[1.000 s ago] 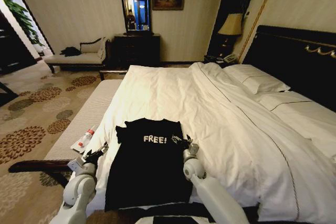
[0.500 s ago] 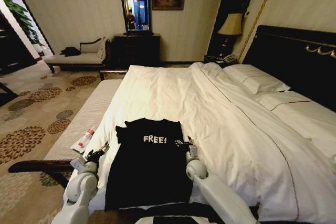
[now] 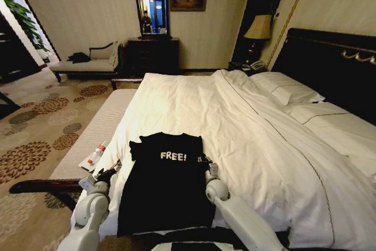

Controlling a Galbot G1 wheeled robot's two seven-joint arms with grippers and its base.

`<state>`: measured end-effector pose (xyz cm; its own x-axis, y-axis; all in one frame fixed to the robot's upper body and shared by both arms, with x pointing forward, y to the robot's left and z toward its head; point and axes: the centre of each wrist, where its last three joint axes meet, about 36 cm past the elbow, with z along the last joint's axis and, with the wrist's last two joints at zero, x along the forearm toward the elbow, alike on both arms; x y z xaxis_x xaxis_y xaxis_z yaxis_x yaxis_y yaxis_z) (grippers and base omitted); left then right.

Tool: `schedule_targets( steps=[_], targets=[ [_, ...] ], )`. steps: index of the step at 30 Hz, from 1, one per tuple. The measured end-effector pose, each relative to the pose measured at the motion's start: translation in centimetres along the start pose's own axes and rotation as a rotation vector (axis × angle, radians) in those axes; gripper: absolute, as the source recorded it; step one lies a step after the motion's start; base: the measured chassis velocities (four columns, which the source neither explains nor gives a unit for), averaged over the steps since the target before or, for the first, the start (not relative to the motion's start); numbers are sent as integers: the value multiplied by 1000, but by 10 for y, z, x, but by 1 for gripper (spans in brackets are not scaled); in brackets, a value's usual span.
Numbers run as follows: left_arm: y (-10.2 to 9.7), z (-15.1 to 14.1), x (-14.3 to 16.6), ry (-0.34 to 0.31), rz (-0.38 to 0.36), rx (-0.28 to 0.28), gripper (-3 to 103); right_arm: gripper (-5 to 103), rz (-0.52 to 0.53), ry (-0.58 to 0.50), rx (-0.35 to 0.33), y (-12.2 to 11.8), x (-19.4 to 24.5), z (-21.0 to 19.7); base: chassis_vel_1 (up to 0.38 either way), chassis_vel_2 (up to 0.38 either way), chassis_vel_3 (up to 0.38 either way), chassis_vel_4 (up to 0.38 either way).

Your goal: Fold the clothes on the bed.

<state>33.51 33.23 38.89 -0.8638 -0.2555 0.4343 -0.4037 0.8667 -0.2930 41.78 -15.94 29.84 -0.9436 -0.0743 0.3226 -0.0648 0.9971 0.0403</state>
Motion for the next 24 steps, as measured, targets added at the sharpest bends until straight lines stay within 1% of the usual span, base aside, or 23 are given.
schedule_targets(
  steps=[2, 3, 4, 6, 10, 13, 17, 20, 24],
  targets=[
    [0, 0, 0, 0, 0, 0, 100, 14, 0, -9, -7, -1, 0, 0, 0, 0, 0, 0],
    [0, 0, 0, 0, 0, -1, 100, 3, 0, -29, -23, -2, 0, -2, 0, 0, 0, 0],
    [0, 0, 0, -1, 0, -1, 100, 2, 2, -49, -38, -4, 1, -4, 0, 0, 0, 0],
    [0, 0, 0, -1, 0, -2, 100, 1, 6, -65, -51, -5, 1, -6, 0, 0, 0, 0],
    [0, -1, 0, -3, 0, -3, 100, 1, 25, -122, -122, -13, 4, -18, 0, 0, 0, 0],
    [0, -1, 0, -3, 1, -2, 100, 1, 29, -128, -137, -15, 7, -20, 0, 0, 0, 0],
    [-2, 1, 0, 1, 5, 3, 100, 1, 28, -123, -139, -14, 10, -17, 0, 0, 0, 0],
    [-3, 1, 2, 0, 8, 4, 100, 1, 24, -118, -141, -8, 10, -14, 0, 0, 0, 0],
    [1, -1, 3, -6, 2, -3, 100, 1, 28, -111, -139, -4, 11, -10, 0, 0, 0, 0]
  ],
)
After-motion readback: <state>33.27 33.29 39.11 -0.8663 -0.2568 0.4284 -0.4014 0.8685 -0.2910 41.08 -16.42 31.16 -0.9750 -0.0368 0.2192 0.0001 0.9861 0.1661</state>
